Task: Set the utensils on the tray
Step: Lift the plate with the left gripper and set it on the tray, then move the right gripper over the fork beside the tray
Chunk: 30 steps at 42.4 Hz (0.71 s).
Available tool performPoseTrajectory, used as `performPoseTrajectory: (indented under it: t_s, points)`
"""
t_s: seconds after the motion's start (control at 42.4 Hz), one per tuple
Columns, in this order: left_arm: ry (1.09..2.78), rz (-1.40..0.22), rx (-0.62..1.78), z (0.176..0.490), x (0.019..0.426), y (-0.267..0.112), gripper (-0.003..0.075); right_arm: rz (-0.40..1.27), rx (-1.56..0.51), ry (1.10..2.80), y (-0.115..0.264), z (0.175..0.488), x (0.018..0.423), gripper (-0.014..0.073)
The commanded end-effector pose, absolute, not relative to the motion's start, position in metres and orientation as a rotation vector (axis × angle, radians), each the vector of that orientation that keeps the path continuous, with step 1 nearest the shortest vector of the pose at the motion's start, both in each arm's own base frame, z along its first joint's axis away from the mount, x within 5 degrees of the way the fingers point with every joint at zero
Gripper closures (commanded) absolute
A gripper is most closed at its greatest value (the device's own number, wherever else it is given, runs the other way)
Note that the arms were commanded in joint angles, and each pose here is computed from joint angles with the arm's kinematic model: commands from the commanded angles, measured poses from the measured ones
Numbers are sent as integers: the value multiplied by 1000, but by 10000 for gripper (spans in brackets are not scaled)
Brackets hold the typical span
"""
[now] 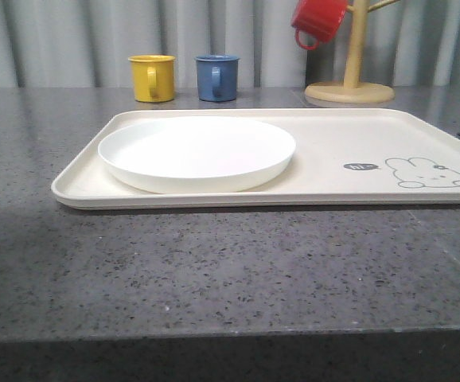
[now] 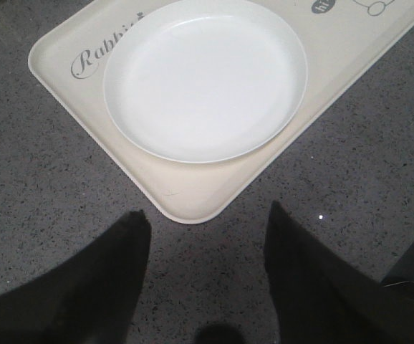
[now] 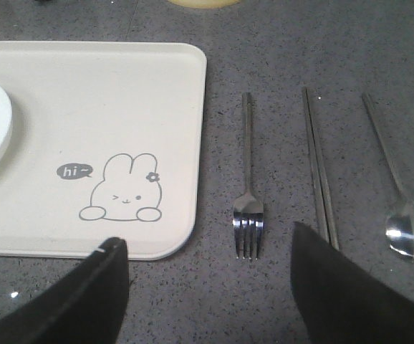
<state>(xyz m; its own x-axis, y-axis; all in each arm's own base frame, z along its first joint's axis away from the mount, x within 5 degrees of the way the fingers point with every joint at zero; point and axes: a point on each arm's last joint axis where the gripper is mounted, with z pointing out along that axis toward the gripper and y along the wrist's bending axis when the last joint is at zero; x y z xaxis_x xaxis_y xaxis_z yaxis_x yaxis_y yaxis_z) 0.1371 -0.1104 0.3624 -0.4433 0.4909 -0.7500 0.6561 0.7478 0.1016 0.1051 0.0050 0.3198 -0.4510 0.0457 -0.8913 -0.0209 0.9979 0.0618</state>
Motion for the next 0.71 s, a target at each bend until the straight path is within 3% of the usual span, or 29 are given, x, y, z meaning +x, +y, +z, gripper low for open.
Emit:
performPoseTrajectory:
  t_s: [0.0, 0.424, 0.684]
  points:
    - [2031, -305, 813, 378, 136, -112, 352, 71, 16, 1943, 5, 336, 109, 85]
    - [2029, -305, 812, 378, 136, -112, 352, 72, 16, 1902, 5, 340, 110, 85]
    - [2029, -305, 812, 378, 136, -112, 352, 27, -7, 2039, 3, 329, 113, 85]
